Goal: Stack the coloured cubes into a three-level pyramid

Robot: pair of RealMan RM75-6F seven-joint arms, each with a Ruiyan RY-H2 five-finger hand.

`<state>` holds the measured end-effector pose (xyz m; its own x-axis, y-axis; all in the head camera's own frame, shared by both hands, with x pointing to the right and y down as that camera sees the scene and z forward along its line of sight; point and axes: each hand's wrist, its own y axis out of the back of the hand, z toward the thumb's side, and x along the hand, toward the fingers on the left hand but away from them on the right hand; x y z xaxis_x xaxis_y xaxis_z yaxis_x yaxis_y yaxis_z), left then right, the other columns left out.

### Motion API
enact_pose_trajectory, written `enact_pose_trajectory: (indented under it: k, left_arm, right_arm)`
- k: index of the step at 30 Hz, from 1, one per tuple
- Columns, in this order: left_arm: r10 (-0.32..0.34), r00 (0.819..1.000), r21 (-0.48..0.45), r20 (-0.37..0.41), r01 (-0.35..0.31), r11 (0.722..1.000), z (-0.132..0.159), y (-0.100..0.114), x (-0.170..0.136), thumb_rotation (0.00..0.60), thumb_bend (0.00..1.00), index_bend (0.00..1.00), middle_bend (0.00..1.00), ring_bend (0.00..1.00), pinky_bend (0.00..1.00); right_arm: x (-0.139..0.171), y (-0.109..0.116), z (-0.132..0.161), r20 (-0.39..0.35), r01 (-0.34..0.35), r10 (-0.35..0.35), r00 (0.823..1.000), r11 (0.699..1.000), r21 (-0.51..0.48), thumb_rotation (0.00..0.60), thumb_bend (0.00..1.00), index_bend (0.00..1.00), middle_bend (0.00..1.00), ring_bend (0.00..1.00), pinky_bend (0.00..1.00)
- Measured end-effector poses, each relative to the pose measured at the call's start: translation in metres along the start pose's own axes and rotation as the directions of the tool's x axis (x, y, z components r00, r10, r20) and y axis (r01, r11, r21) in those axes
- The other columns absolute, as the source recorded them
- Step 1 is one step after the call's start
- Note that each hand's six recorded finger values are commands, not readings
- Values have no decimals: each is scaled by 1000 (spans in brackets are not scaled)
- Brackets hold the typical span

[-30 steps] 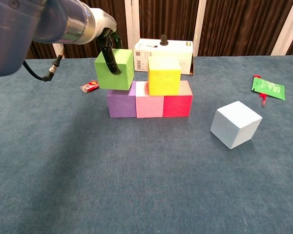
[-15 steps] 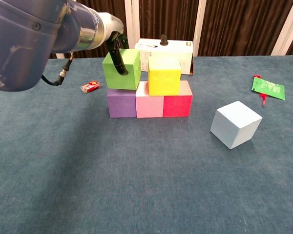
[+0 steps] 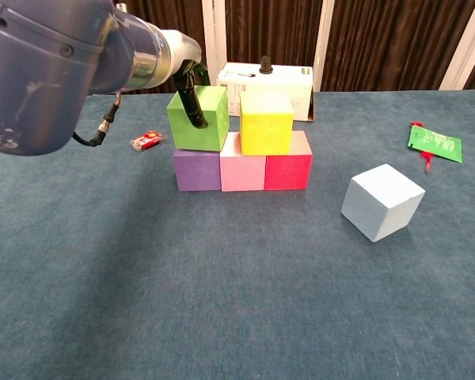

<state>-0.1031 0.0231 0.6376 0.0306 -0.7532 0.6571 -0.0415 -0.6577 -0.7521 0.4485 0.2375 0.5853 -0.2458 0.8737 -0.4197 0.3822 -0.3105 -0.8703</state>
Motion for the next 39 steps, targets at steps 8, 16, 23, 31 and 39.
enact_pose_trajectory:
  k: [8, 16, 23, 31, 39]
  left_arm:
    - [-17, 1000, 4, 4, 17, 1000, 1, -2, -1, 600, 352, 186, 159, 0, 0]
    - [-24, 1000, 24, 17, 24, 999, 5, -1, -6, 600, 352, 130, 80, 0, 0]
    - [6, 998, 68, 65, -11, 998, 4, 15, -16, 600, 352, 125, 72, 0, 0]
    - [59, 982, 142, 178, -85, 986, -11, 39, -27, 600, 352, 110, 70, 0, 0]
    - [20, 952, 213, 305, -89, 973, -35, 40, -30, 600, 353, 109, 73, 0, 0]
  right_arm:
    - [0, 1, -1, 2, 3, -3, 1000, 1000, -2, 600, 255, 28, 55, 0, 0]
    - [0, 2, -1, 4, 7, -7, 1000, 1000, -1, 600, 255, 28, 55, 0, 0]
    - [0, 3, -1, 6, 4, -4, 1000, 1000, -1, 600, 254, 28, 55, 0, 0]
    - [1, 3, -2, 8, -3, 3, 1000, 1000, -4, 600, 255, 28, 55, 0, 0]
    - [3, 1, 2, 2, -9, 9, 1000, 1000, -3, 600, 255, 28, 55, 0, 0]
